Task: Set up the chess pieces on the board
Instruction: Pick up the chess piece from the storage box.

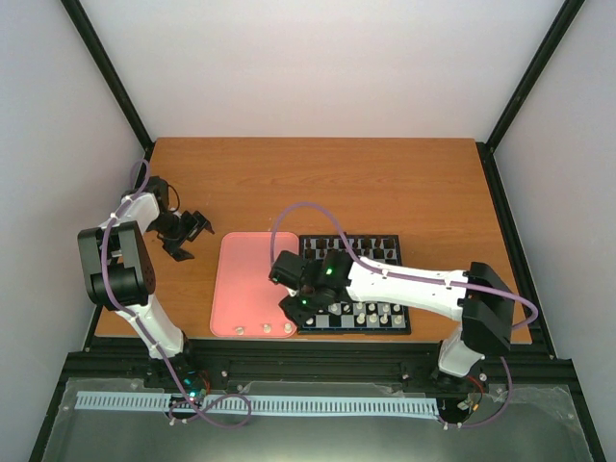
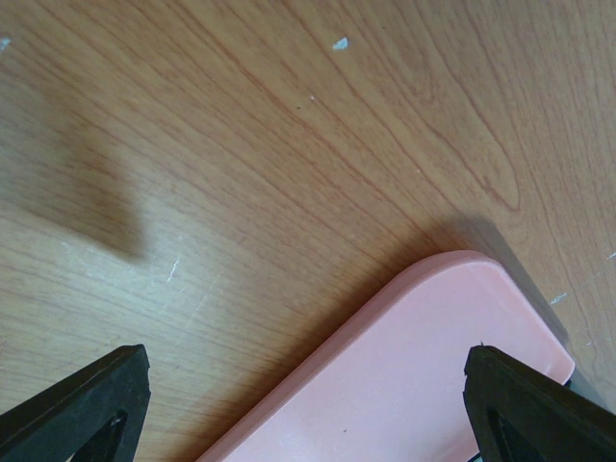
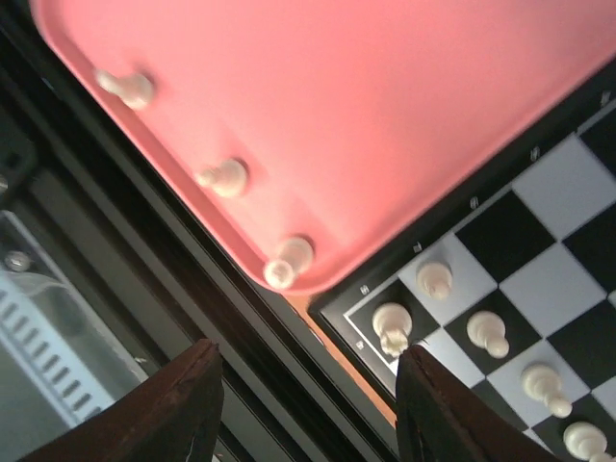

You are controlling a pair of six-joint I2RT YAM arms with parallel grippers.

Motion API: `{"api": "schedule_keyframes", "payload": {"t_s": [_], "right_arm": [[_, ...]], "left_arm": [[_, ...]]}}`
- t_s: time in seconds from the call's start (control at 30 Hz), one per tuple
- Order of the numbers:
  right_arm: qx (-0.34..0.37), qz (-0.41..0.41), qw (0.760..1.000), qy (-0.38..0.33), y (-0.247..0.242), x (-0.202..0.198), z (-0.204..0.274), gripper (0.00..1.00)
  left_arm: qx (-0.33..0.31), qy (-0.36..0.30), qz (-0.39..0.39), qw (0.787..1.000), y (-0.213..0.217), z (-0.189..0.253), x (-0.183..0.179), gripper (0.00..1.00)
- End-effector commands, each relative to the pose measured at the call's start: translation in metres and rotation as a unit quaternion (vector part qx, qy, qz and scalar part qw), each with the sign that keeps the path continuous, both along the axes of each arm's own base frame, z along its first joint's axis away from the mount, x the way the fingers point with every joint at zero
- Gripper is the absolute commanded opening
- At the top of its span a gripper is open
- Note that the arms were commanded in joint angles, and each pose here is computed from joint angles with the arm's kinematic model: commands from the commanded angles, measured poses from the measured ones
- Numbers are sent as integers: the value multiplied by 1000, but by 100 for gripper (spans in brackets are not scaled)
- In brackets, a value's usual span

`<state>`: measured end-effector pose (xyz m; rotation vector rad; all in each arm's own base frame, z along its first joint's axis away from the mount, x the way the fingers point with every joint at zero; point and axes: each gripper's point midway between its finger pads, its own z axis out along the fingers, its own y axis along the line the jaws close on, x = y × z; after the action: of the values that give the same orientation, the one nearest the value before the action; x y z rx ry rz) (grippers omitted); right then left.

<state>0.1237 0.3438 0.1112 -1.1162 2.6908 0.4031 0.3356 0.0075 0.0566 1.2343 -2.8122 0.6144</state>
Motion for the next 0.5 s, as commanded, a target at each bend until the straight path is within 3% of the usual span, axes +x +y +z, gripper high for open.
{"api": "schedule_keyframes", "payload": {"t_s": [0.0, 0.27, 0.47], "right_arm": [[17, 40, 999, -17, 22, 4, 27, 49], [56, 157, 986, 1, 110, -10, 12, 50], [45, 226, 973, 31, 139, -27, -19, 50]], "left_arm": [[3, -13, -9, 1000, 0, 8, 3, 100], [3, -15, -8, 1000, 0, 10, 3, 100], [0, -16, -7, 1000, -1, 9, 3, 100]]}}
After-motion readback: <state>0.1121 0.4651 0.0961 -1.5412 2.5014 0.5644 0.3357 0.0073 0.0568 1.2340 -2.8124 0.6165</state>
